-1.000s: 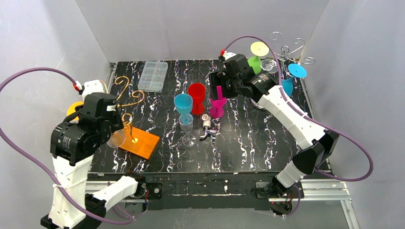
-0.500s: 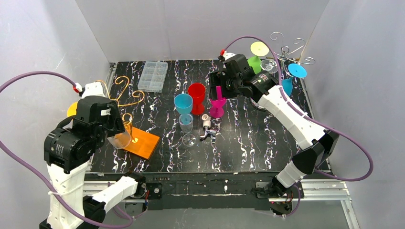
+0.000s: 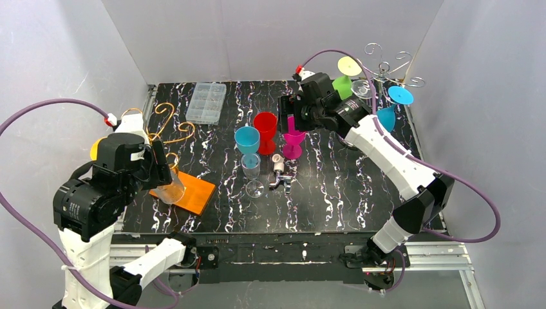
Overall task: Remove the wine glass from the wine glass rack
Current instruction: Pick up the wine glass from the wine rack.
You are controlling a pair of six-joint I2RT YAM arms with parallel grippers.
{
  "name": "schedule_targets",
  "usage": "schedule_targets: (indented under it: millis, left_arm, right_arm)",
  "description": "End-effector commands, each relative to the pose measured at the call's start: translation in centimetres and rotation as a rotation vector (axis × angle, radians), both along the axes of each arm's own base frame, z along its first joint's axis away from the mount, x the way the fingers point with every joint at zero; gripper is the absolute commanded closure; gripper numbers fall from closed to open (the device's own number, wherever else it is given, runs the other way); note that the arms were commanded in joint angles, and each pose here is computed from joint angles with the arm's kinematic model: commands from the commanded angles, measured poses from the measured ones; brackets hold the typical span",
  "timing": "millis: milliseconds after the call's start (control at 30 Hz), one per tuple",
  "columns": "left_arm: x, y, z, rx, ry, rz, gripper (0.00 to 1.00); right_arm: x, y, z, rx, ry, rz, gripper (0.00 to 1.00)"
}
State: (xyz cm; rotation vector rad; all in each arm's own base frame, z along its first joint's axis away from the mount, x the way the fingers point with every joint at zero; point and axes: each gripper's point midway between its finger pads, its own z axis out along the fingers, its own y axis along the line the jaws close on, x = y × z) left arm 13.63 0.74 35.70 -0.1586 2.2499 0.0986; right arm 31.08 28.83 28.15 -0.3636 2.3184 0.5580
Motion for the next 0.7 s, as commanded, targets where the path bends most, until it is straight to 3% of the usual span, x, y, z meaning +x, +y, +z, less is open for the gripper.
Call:
schedule_targets:
  millis: [0,200,233,267,300,667]
  left_arm:
    - [-0.7,-0.7,0.2,-0.035,-0.003,-0.054,0.75]
    - [-0.7,-2.1,0.4,-0.091,-0.008,-0.108,0.76]
    - [-0.7,-2.3,0.5,-0.100,-0.008,-0.117,0.76]
    - [-0.7,-2.6,0.5,-0.108,-0.008,-0.124,0.76]
    - [-0.7,-2.8,0.6,-0.117,-0.010,-0.133,0.76]
    - [0.0,-4.9,2.1,-0.195,-0.036,-0.206,0.77]
  right_arm:
    - [0.0,1.1,0.7,0.073,-0.013,0.002,0.02]
    - [-0.5,1.7,0.8,0.124,-0.001,0.015,0.00]
    - [-1.4,1.0,-3.4,0.063,0.075,0.009,0.00]
    - [-0.9,1.9,0.4,0.139,0.013,0.027,0.00]
    - [-1.0,2.0,1.0,0.157,0.006,0.034,0.00]
    - [-2.9,3.6,2.9,0.325,0.031,0.086,0.00]
